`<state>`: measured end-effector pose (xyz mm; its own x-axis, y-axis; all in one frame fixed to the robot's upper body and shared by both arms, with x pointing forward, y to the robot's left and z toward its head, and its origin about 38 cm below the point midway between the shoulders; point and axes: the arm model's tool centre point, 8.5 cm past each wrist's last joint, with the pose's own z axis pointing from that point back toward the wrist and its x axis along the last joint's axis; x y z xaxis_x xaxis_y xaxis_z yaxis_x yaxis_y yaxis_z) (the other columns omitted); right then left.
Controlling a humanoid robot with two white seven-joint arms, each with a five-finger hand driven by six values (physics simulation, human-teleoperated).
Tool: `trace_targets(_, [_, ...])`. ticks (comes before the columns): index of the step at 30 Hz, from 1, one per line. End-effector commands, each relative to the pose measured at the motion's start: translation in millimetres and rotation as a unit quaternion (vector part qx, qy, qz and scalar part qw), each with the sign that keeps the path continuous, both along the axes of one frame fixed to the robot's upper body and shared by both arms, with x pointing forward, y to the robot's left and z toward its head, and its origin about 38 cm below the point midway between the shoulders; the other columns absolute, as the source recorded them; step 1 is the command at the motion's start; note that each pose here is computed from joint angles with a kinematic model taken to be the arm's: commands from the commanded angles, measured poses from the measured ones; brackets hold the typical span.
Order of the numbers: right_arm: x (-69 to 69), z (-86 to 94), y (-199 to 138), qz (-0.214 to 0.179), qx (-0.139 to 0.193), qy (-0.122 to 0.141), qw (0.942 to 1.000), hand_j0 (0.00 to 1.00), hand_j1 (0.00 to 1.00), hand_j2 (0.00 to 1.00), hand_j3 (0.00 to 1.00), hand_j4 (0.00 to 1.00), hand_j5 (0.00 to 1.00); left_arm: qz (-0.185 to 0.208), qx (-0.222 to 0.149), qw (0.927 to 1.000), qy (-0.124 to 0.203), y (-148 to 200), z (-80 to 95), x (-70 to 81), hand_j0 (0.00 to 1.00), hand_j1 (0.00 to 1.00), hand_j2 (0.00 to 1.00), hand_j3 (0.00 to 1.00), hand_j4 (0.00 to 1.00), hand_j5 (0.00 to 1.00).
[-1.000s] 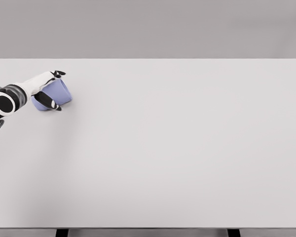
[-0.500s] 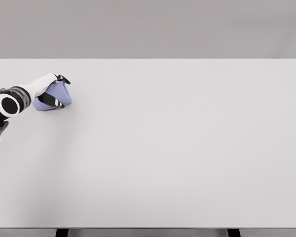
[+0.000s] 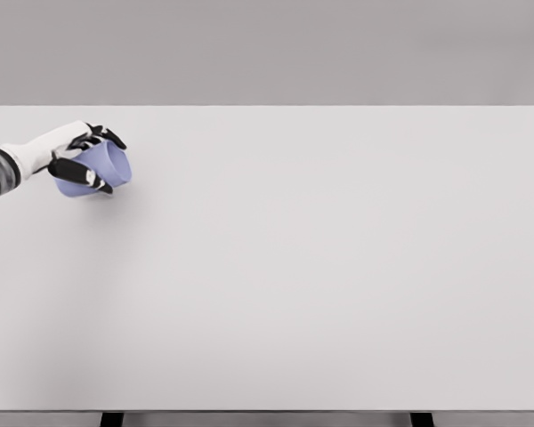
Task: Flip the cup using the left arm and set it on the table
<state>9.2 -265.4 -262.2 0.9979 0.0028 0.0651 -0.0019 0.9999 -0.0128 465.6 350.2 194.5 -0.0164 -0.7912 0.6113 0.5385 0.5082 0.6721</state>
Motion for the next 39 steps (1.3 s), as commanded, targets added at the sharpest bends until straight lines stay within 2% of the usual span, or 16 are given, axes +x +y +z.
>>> trace_targets(1, [0.4,0.0,0.0,0.000,0.000,0.000,1.0000,1.00,1.00,1.00,1.00,1.00,1.00,-0.038,-0.031,0.9985,-0.024,3.1,9.6,-3.4,0.59,0.59,0.59,0.59,0.59,0.59])
trace_targets(3, [0.0,0.0,0.0,0.000,0.000,0.000,1.0000,1.00,1.00,1.00,1.00,1.00,1.00,-0.067,-0.059,0.9956,-0.027,4.2,9.1,-4.7,0.59,0.59,0.59,0.59,0.59,0.59])
trace_targets(6, [-0.1,0.0,0.0,0.000,0.000,0.000,1.0000,1.00,1.00,1.00,1.00,1.00,1.00,-0.141,-0.116,0.9832,0.005,18.0,-4.3,-10.5,0.59,0.59,0.59,0.59,0.59,0.59])
trace_targets(7, [-0.1,0.0,0.0,0.000,0.000,0.000,1.0000,1.00,1.00,1.00,1.00,1.00,1.00,-0.144,-0.135,0.9803,-0.005,23.4,-5.3,-9.7,0.59,0.59,0.59,0.59,0.59,0.59])
trace_targets(9, [-0.1,0.0,0.0,0.000,0.000,0.000,1.0000,1.00,1.00,1.00,1.00,1.00,1.00,-0.143,-0.210,0.9664,-0.037,23.4,-6.7,-4.3,0.59,0.59,0.59,0.59,0.59,0.59])
trace_targets(10, [0.4,0.0,0.0,0.000,0.000,0.000,1.0000,1.00,1.00,1.00,1.00,1.00,1.00,-0.143,-0.253,0.9556,-0.052,21.0,-4.7,-2.6,0.59,0.59,0.59,0.59,0.59,0.59])
trace_targets(13, [-0.1,0.0,0.0,0.000,0.000,0.000,1.0000,1.00,1.00,1.00,1.00,1.00,1.00,-0.141,-0.321,0.9348,-0.056,0.6,-9.3,4.4,0.59,0.59,0.59,0.59,0.59,0.59])
trace_targets(14, [-0.1,0.0,0.0,0.000,0.000,0.000,1.0000,1.00,1.00,1.00,1.00,1.00,1.00,-0.139,-0.346,0.9266,-0.052,-9.5,-15.9,7.3,0.60,0.60,0.60,0.60,0.60,0.60])
trace_targets(15, [-0.1,0.0,0.0,0.000,0.000,0.000,1.0000,1.00,1.00,1.00,1.00,1.00,1.00,-0.132,-0.381,0.9139,-0.047,-21.3,-22.3,11.6,0.59,0.59,0.59,0.59,0.59,0.59])
trace_targets(16, [-0.1,0.0,0.0,0.000,0.000,0.000,1.0000,1.00,1.00,1.00,1.00,1.00,1.00,-0.131,-0.398,0.9067,-0.045,-27.7,-24.8,13.1,0.60,0.60,0.60,0.60,0.60,0.60])
trace_targets(18, [-0.1,0.0,0.0,0.000,0.000,0.000,1.0000,1.00,1.00,1.00,1.00,1.00,1.00,-0.134,-0.407,0.9027,-0.040,-37.1,-30.5,13.0,0.60,0.60,0.60,0.60,0.60,0.60])
trace_targets(20, [-0.1,0.0,0.0,0.000,0.000,0.000,1.0000,1.00,1.00,1.00,1.00,1.00,1.00,-0.137,-0.425,0.8941,-0.030,-58.4,-44.6,14.5,0.60,0.60,0.60,0.60,0.60,0.60])
trace_targets(24, [0.4,0.0,0.0,0.000,0.000,0.000,1.0000,1.00,1.00,1.00,1.00,1.00,1.00,-0.135,-0.443,0.8861,-0.012,-76.3,-66.6,8.2,0.60,0.60,0.60,0.60,0.60,0.60])
trace_targets(26, [-0.1,0.0,0.0,0.000,0.000,0.000,1.0000,1.00,1.00,1.00,1.00,1.00,1.00,-0.136,-0.448,0.8835,-0.006,-82.5,-72.0,6.1,0.60,0.60,0.60,0.60,0.60,0.60])
trace_targets(35, [-0.1,0.0,0.0,0.000,0.000,0.000,1.0000,1.00,1.00,1.00,1.00,1.00,1.00,-0.132,-0.449,0.8835,0.006,-83.6,-84.4,-2.2,0.63,0.63,0.63,0.63,0.63,0.63])
trace_targets(39, [-0.1,0.0,0.0,0.000,0.000,0.000,1.0000,1.00,1.00,1.00,1.00,1.00,1.00,-0.130,-0.450,0.8835,0.012,-83.9,-89.7,-5.2,0.68,0.68,0.68,0.68,0.68,0.68])
